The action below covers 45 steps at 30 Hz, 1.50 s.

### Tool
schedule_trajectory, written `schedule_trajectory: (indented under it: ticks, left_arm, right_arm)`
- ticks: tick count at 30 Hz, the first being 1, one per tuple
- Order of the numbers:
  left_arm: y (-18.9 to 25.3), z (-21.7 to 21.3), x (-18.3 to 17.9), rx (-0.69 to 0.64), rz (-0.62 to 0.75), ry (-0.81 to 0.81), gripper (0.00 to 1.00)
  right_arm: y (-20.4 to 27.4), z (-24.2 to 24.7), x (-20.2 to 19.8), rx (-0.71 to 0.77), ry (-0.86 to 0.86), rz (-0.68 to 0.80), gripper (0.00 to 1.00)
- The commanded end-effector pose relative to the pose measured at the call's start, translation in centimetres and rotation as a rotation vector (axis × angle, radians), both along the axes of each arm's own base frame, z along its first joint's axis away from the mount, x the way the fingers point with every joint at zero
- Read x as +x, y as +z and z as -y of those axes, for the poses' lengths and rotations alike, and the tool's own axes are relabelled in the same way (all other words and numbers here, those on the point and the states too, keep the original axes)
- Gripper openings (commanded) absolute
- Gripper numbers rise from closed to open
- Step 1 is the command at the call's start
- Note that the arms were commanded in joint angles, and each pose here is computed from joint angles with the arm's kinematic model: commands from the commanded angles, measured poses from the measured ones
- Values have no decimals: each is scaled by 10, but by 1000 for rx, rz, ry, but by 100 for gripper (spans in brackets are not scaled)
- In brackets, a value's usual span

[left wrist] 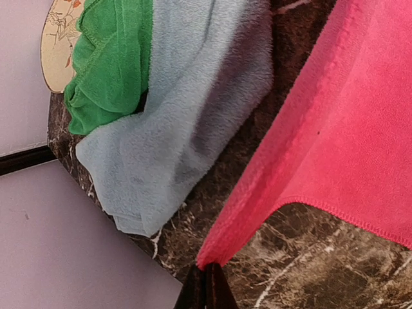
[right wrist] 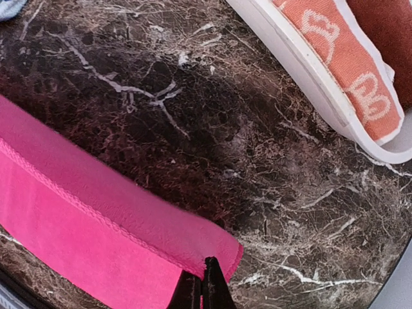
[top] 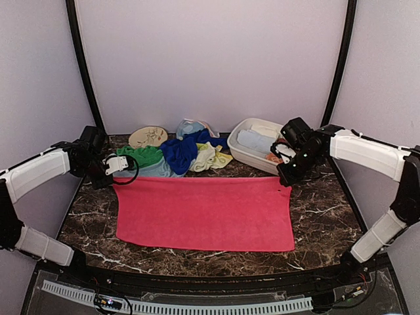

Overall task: Roll the towels
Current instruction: Pick up the towel from the center of the board, then fold the towel at the center of the board.

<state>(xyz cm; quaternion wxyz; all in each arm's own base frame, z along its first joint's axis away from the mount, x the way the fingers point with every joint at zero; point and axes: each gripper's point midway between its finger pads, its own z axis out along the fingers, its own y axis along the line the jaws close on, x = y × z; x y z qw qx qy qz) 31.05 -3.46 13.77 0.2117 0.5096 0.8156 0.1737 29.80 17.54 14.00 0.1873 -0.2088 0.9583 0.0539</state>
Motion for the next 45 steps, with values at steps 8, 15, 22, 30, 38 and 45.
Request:
schedule_trajectory:
  ticks: [8,15,22,30,38,45]
  left_arm:
    - [18,12,59,-53,122,33,0]
    - [19,22,47,-130,106,25,0]
    - [-6,32,-3,-204,9,-44,0]
    - [-26,47,-56,-281,-132,-153,0]
    - [-46,34,-74,-201,-177,-172,0]
    - [-53,36,-85,-212,-206,-186,0]
  right_arm:
    - [-7,3,29,-44,-13,79,0]
    - [-4,3,13,-9,-15,46,0]
    - [-13,7,-17,37,-35,-14,0]
    - [-35,5,-46,12,-44,-83,0]
    - [-43,7,-72,-35,-82,-134,0]
    - [-53,17,-105,-68,-126,-196,0]
